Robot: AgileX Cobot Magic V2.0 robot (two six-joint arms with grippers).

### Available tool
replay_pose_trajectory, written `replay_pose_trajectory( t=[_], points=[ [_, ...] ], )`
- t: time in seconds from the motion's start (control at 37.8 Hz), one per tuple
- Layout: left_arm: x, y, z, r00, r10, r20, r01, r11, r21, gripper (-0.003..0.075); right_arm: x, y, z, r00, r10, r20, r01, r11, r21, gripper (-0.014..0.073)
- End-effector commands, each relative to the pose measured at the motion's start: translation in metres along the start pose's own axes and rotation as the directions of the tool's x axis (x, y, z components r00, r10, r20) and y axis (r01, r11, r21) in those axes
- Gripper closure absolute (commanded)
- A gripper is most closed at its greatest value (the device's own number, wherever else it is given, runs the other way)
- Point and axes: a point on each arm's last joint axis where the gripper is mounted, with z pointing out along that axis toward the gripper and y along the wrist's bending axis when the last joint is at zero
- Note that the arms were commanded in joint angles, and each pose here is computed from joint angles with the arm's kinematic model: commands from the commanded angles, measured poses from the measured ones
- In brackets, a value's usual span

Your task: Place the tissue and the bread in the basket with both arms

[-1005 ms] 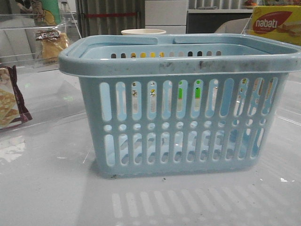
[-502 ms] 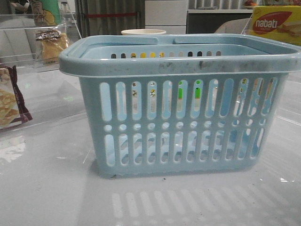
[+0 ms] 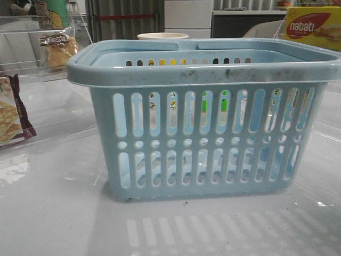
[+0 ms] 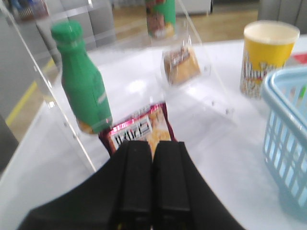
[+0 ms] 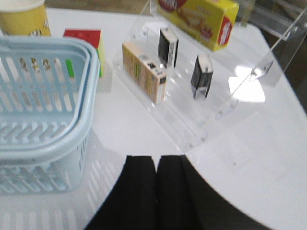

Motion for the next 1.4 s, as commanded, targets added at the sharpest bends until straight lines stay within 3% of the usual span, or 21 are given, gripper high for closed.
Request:
replay_pose_trajectory(
  t=[0.0,0.19,0.26,0.45,0.53,0.77,0.9,1.08,1.37],
  points=[
    [-0.012,0.001,0.007,1.000,-0.007,0.020,0.007,1.000,0.005,0.0629,-0.005,-0.001,0.011,1.000,-0.009,-0.003,0.009,1.000,0.006,0.0540],
    [-0.006,0.001,0.022,0.998,-0.009,-0.056,0.009,1.000,0.013,0.0624,0.006,0.000,0.028,0.997,-0.009,-0.081,0.009,1.000,0.004,0.0533],
    [-0.002,0.000,0.026,0.998,-0.009,-0.066,0.010,1.000,0.013,0.0573,0.008,0.000,0.031,0.996,-0.009,-0.089,0.009,1.000,0.004,0.0495],
    [0.006,-0.001,0.033,0.997,-0.019,-0.071,0.021,1.000,0.018,0.0296,0.013,0.000,0.033,0.995,-0.009,-0.096,0.009,1.000,0.004,0.0197],
    [0.008,-0.002,0.034,0.996,-0.034,-0.079,0.037,0.999,0.029,0.0234,0.013,0.000,0.034,0.995,-0.009,-0.097,0.009,1.000,0.004,0.0109],
    [0.007,-0.015,0.033,0.997,-0.020,-0.072,0.030,0.988,0.150,0.0232,0.007,-0.004,0.047,0.994,-0.003,-0.107,0.006,1.000,0.028,0.0095],
    [0.006,-0.023,0.031,0.998,0.010,-0.064,0.004,0.976,0.220,0.0232,-0.010,-0.017,0.071,0.986,0.042,-0.161,-0.027,0.995,0.099,0.0095],
    [0.006,-0.025,0.031,0.998,0.017,-0.062,-0.002,0.972,0.235,0.0232,-0.029,-0.040,0.111,0.968,0.106,-0.229,-0.064,0.981,0.180,0.0095],
    [0.006,-0.025,0.031,0.998,0.017,-0.062,-0.002,0.972,0.235,0.0232,-0.068,-0.064,0.190,0.949,0.134,-0.287,-0.079,0.978,0.195,0.0095]
  ],
)
